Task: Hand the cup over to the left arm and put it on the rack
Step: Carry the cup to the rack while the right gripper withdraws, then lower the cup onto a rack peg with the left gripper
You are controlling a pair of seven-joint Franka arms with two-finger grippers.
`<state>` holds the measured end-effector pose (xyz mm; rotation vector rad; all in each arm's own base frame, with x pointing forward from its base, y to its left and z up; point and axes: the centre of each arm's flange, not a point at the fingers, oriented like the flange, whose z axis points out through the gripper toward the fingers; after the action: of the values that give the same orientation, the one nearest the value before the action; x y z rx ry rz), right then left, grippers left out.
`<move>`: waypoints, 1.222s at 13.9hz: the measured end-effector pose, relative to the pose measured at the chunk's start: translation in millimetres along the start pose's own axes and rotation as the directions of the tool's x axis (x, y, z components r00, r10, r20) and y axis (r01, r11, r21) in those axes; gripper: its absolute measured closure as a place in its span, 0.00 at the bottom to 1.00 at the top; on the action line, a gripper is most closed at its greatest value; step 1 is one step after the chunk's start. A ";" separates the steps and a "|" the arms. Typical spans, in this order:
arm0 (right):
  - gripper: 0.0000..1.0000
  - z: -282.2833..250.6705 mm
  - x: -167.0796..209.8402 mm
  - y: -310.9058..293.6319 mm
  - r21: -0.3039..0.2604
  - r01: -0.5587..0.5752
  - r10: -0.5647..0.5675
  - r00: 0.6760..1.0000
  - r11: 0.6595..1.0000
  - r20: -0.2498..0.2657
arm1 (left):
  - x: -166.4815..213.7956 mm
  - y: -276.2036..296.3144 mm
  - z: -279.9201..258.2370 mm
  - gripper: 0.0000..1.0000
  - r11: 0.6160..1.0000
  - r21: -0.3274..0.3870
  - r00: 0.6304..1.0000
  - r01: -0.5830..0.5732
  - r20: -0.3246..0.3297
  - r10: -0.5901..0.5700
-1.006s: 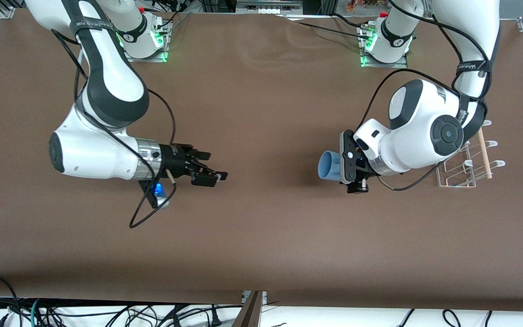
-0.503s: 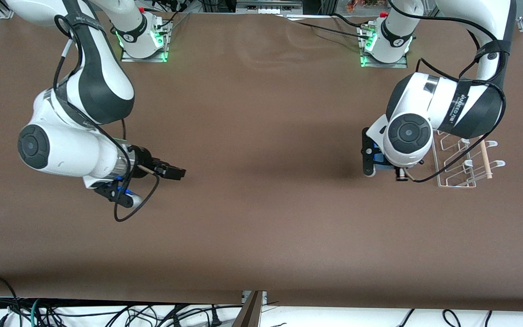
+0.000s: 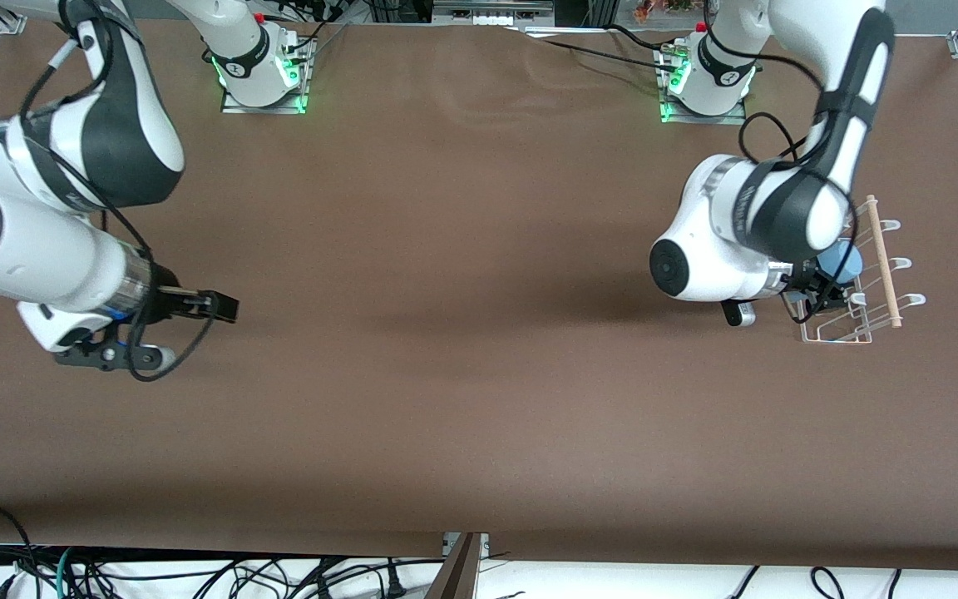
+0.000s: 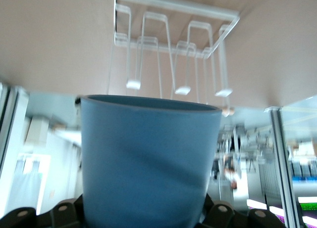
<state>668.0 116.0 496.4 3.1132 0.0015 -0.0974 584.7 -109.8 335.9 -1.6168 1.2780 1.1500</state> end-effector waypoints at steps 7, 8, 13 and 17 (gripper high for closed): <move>0.00 -67.6 -65.2 34.1 -0.032 0.039 -0.041 0.997 0.999 -0.059 | 17.8 4.5 74.6 0.27 0.977 0.198 0.976 0.084 0.181 -0.121; 0.00 -80.1 -71.9 40.3 -0.032 0.029 -0.031 0.996 0.999 -0.078 | 23.6 10.2 85.0 0.27 0.971 0.218 0.973 0.099 0.182 -0.140; 0.00 -100.3 -89.6 50.6 -0.021 0.016 -0.018 0.995 1.000 -0.094 | 39.5 17.2 126.4 0.27 0.960 0.244 0.972 0.138 0.150 -0.179; 0.00 -94.7 -90.8 50.7 0.008 0.012 -0.011 0.998 1.000 -0.069 | 54.0 24.3 132.4 0.27 0.948 0.271 0.966 0.165 0.147 -0.211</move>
<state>583.4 67.9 597.9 3.1239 0.0209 0.0095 540.8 -7.0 243.5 -1.3812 1.0840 0.9423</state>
